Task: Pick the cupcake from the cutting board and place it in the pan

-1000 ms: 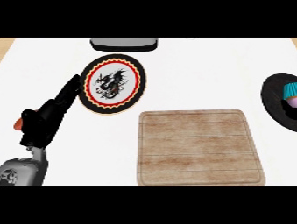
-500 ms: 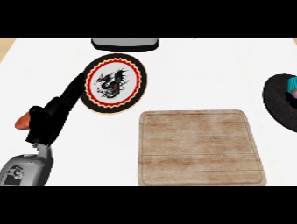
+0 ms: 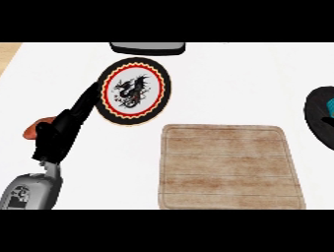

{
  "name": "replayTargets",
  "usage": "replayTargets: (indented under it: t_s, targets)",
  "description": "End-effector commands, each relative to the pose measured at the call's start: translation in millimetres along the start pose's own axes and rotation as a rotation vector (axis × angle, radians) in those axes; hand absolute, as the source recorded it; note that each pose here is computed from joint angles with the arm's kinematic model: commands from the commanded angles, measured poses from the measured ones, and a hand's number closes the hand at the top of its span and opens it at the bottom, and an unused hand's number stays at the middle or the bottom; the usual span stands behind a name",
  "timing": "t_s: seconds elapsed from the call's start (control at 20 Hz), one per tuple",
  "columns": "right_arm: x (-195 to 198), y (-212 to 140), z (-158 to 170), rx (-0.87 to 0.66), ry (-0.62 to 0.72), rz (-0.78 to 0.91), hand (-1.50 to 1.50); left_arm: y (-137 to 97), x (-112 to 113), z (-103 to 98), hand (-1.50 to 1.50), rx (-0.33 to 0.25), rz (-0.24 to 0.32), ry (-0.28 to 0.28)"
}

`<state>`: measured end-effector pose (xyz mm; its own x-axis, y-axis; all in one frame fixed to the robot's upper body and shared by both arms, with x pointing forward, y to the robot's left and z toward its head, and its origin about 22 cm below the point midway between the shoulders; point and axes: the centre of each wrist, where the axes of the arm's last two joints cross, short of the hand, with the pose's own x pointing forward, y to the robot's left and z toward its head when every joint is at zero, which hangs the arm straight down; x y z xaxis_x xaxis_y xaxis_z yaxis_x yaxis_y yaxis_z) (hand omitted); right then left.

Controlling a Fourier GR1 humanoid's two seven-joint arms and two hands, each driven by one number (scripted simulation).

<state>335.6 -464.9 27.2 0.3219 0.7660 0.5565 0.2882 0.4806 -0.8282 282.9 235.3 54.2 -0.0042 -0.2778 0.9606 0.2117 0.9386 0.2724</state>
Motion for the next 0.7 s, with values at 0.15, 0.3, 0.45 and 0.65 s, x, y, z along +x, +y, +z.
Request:
replayTargets:
  t_s: [0.15,0.3,0.45,0.65]
  targets:
    - [2.6,0.9,-2.7,-0.067,-0.06,-0.315,-1.5,2.6,0.1,5.7,0.0,0.007,0.004,-0.008]
    - [3.6,0.9,-3.7,-0.137,-0.06,-0.489,-1.5,-4.2,-3.1,8.9,0.0,-0.006,0.003,-0.002]
    - [-13.5,-15.6,-0.2,-0.129,-0.068,-0.594,-1.5,0.3,1.2,7.9,0.0,0.019,-0.01,-0.004]
    - [-50.2,-40.6,15.7,-0.071,-0.093,-0.689,-1.5,6.6,-8.4,6.9,0.0,0.029,-0.01,-0.001]
